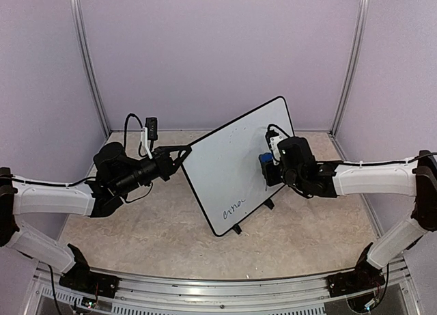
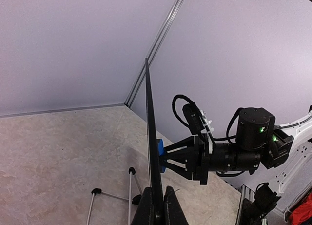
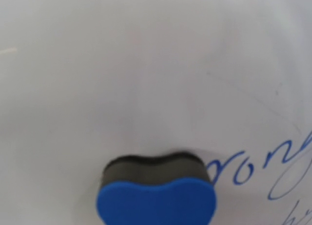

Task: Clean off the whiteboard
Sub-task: Erase the whiteboard at the center of the board.

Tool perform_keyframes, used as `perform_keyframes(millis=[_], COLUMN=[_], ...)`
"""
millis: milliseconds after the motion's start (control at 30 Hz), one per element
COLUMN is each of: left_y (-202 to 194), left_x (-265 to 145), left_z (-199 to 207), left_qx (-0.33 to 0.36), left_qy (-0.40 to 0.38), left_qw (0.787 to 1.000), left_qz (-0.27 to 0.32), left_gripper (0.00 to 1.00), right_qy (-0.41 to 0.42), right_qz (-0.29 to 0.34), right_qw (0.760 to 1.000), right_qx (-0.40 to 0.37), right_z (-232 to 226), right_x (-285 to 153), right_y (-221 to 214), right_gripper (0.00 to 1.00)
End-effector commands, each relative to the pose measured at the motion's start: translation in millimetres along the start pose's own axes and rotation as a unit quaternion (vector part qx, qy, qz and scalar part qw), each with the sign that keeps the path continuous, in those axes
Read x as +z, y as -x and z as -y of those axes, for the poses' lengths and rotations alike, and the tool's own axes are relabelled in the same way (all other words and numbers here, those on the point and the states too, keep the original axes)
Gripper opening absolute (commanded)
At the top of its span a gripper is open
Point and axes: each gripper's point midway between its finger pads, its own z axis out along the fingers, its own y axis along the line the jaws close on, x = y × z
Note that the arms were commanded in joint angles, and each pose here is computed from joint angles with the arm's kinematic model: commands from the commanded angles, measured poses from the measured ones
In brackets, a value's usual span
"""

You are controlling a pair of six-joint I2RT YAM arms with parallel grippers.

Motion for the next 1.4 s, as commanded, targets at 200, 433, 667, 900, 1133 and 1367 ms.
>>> perform_keyframes(millis=[200, 433, 667, 900, 1133, 1367], left_y=[-50, -51, -52, -51, -53, -55], left_x=[-3, -3, -2, -3, -2, -1], left_z=[24, 24, 24, 24, 22, 21], left_qx=[0.003, 0.001, 0.001, 0.003, 0.001, -0.001], left_qy=[-0.065, -0.066, -0.067, -0.065, -0.065, -0.065], left_qw=[0.994, 0.994, 0.993, 0.994, 0.993, 0.993], left_qz=[-0.091, -0.092, -0.094, -0.092, -0.094, -0.096], left_gripper=[0.0, 0.0, 0.0, 0.0, 0.0, 0.0], right_qy=[0.057, 0.06, 0.048, 0.042, 0.085, 0.11], right_qz=[-0.054, -0.06, -0.017, 0.008, -0.015, -0.05], right_qw=[0.997, 0.996, 0.999, 0.999, 0.996, 0.992], right_qx=[0.004, 0.006, 0.001, 0.004, 0.018, 0.027], right_z=[-10, -10, -1, 9, -3, -14], right_x=[14, 14, 22, 27, 25, 17], right_y=[-60, -67, -13, 18, -11, -59], right_gripper=[0.24, 0.24, 0.24, 0.24, 0.24, 0.23])
